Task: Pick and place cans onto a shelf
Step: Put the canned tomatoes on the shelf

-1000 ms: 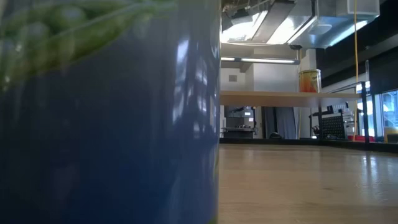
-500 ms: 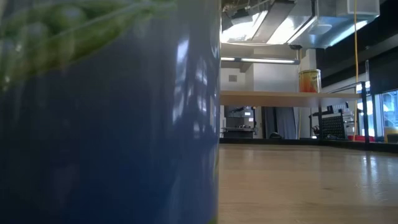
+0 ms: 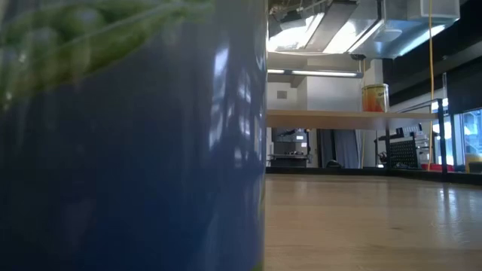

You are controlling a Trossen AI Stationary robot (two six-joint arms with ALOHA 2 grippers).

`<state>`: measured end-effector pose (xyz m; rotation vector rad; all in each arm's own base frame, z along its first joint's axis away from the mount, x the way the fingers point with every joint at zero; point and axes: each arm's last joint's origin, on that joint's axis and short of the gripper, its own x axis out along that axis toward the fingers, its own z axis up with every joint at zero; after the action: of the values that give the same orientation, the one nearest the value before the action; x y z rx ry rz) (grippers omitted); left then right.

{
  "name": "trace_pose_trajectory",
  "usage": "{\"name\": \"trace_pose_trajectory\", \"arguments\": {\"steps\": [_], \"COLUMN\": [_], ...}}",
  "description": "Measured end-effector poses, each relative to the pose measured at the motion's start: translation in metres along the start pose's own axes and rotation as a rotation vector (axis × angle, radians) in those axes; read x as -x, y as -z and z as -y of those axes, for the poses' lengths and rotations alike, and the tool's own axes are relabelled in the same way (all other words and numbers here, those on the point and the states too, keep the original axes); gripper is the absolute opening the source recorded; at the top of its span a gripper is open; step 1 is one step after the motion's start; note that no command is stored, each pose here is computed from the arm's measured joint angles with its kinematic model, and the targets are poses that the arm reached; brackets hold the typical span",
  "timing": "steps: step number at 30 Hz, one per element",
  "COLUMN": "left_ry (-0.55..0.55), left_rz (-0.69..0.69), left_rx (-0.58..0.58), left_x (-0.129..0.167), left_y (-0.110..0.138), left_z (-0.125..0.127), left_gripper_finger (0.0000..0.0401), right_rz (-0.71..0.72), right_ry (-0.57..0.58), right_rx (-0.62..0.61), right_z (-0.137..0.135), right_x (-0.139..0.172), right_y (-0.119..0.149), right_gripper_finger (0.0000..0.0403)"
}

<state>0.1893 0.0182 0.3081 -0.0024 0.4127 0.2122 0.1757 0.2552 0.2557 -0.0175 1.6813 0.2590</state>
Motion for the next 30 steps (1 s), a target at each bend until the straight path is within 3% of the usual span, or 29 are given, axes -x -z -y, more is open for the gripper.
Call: {"name": "trace_pose_trajectory", "arguments": {"steps": [3,9,30], "left_ry": [0.000,0.000,0.000], "left_rz": [0.000,0.000,0.000], "left_rx": [0.000,0.000,0.000], "left_x": [0.000,0.000,0.000], "left_y": [0.000,0.000,0.000], "left_z": [0.000,0.000,0.000], "left_gripper_finger": [0.0000,0.0000,0.0000], "right_rz": [-0.023,-0.045,-0.017], "right_ry": [-0.047,-0.001,-0.007], "right_rx": [0.003,0.020,0.026], "right_z": [0.000,0.005,0.003], "right_x": [-0.011,-0.014,-0.014], "right_y": [-0.001,0.002,0.000], "right_gripper_finger": [0.0064,0.0064,0.0064]}}
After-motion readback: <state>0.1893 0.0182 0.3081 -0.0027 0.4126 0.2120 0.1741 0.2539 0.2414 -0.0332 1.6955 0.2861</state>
